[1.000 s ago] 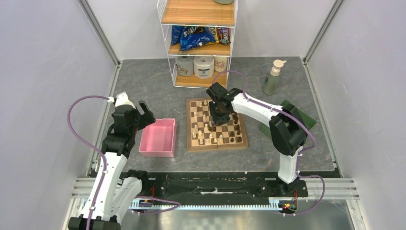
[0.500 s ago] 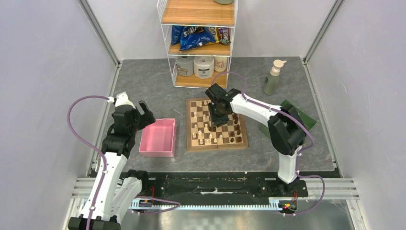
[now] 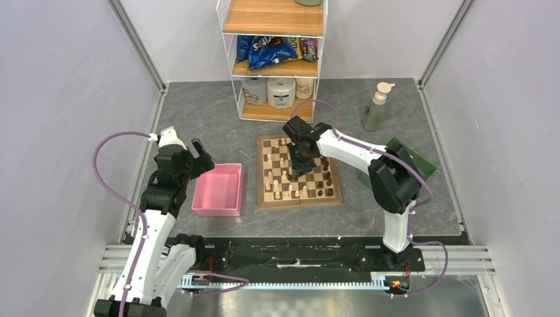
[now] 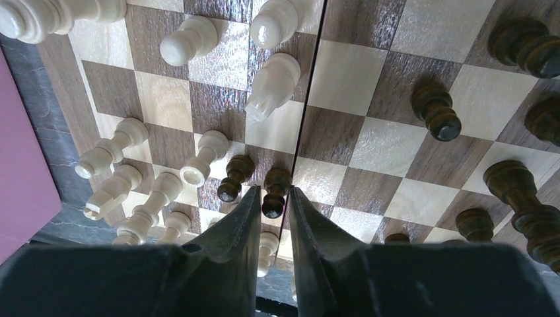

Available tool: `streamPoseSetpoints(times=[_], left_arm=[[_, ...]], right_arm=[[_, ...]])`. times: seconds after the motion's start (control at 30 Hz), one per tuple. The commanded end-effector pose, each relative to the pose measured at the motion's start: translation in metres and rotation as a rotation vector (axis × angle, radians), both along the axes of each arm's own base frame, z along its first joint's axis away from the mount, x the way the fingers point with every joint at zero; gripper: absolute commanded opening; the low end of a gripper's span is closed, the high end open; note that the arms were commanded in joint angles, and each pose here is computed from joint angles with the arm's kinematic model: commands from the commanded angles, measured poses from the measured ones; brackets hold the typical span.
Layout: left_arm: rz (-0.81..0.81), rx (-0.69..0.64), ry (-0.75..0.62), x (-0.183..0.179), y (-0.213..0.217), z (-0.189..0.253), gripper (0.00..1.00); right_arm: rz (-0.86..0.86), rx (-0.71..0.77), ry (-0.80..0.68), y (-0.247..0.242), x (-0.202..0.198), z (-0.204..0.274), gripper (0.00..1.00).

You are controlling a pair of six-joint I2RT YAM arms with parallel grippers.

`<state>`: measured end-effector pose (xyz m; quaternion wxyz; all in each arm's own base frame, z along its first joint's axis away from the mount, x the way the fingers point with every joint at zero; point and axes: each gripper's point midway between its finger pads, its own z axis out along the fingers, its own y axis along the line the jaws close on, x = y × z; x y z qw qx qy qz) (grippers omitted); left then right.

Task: Set up the chess pieces on the board

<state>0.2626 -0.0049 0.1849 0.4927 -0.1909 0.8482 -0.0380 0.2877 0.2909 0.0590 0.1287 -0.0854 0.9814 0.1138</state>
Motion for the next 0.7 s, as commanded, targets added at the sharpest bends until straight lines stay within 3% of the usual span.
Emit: streamPoseSetpoints(times=[0.0, 0.2, 0.37, 0.67], left_arm=[[0.008, -0.028, -0.057, 0.006, -0.002, 0.015, 0.99], [0.007, -0.029, -0.058, 0.006, -0.002, 0.016, 0.99], [0.008, -0.028, -0.061, 0.005, -0.002, 0.016, 0.99], [0.003, -0.031, -0.060, 0.006, -0.003, 0.016, 0.99]], right_arm=[[0.008, 0.006, -0.013, 0.003, 0.001, 0.006, 0.27], [-0.003, 0.001, -0.033, -0.002, 0.000, 0.013, 0.19], [-0.068, -0.055, -0.120, -0.026, 0.007, 0.024, 0.18], [-0.151, -0.074, -0.114, -0.059, 0.005, 0.017, 0.18]])
